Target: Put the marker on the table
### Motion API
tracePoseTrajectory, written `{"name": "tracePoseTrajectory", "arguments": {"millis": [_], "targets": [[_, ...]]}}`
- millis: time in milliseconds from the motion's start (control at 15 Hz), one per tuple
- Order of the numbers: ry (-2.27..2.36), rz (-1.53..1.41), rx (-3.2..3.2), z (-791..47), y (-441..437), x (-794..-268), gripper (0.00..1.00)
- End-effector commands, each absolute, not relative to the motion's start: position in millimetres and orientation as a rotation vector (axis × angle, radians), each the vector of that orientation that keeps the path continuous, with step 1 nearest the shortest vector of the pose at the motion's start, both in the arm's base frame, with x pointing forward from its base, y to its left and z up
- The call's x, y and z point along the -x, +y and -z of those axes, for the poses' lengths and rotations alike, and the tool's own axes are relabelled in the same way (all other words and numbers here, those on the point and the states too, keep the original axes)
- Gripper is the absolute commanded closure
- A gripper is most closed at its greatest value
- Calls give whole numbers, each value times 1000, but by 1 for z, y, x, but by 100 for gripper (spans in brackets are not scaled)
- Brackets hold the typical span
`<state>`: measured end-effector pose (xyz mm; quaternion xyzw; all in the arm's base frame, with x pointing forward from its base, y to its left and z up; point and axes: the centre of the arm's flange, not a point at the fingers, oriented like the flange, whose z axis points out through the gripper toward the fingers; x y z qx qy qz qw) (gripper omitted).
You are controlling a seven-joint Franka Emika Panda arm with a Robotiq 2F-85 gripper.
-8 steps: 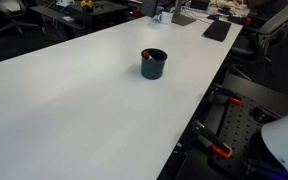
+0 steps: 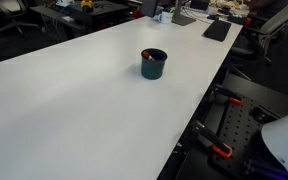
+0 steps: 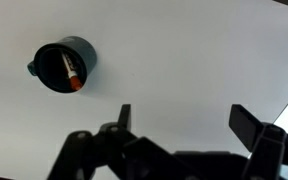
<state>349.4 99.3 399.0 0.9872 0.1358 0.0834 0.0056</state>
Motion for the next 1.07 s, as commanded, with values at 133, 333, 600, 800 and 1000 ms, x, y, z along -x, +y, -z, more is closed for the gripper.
{"name": "tracePoseTrajectory", "arguments": {"millis": [133,333,600,800,1000], "targets": [[425,-258,-3095,-399,97,-352,0],[494,-249,-3100,-394,77,-381,0],[719,-265,-3116,-375,32,-439,0],[807,-257,-3137,-341,-8,-485,0],[745,-242,-3121,-348,-8,-447,0]]}}
